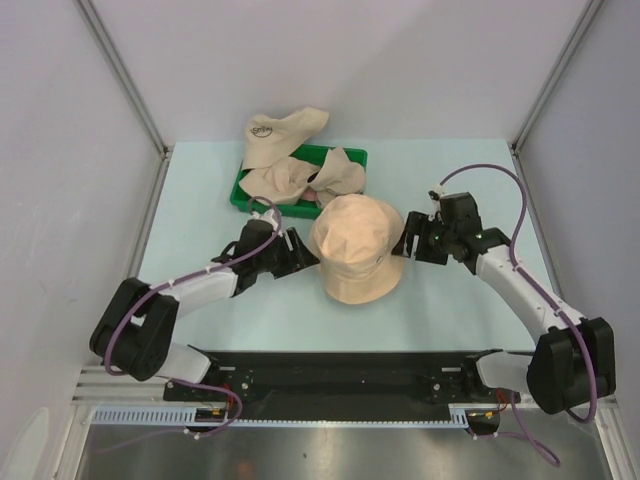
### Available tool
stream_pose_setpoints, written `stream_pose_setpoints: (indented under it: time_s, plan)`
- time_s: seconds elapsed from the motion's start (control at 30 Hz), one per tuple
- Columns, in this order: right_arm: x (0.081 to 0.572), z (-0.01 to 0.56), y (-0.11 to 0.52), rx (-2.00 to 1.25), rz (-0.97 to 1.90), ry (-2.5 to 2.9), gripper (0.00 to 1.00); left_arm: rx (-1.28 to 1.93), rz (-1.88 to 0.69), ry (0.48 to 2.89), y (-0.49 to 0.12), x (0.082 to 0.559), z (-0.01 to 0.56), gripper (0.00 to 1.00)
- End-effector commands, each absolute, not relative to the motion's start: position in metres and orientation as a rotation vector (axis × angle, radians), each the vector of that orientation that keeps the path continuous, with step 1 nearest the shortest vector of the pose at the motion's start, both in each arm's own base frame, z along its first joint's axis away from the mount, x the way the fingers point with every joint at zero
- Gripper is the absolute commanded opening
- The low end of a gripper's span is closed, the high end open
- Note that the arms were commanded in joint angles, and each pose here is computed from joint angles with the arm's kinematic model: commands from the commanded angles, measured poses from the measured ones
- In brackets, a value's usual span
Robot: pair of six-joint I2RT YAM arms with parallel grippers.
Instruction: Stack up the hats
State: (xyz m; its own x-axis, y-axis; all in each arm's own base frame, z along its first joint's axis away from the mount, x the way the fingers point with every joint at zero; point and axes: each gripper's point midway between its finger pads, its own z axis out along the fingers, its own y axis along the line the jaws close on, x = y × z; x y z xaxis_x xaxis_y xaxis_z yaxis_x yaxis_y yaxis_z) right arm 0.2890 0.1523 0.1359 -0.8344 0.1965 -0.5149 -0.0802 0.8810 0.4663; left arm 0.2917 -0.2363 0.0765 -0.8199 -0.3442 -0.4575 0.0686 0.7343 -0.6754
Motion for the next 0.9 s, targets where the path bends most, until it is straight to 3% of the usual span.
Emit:
stream_pose_setpoints:
  time_s: [0.0, 0.13, 0.3, 0.43, 0.63, 0.87]
  plan:
    - [0.283, 0.164, 0.126, 0.191, 0.605, 2.436, 0.77, -0.255, -0.718, 2.398, -0.189, 0.280, 0.085, 0.81]
    - [0.287, 0.202, 0.088, 0.313, 0.513, 2.296, 0.80, -0.337, -0.580, 2.290, -0.146, 0.290, 0.131, 0.90]
    - [0.303, 0.232, 0.058, 0.393, 0.417, 2.152, 0.80, -0.257, -0.294, 2.117, -0.101, 0.319, 0.189, 0.90]
    - [0.320, 0.251, 0.059, 0.391, 0.446, 2.059, 0.80, -0.107, -0.213, 2.043, -0.110, 0.370, 0.222, 0.88]
    - [0.342, 0.255, 0.071, 0.381, 0.521, 2.031, 0.80, 0.198, -0.406, 1.825, -0.174, 0.437, 0.289, 0.86]
    - [0.354, 0.256, 0.073, 0.375, 0.523, 2.037, 0.80, 0.181, -0.215, 1.828, -0.175, 0.522, 0.290, 0.83]
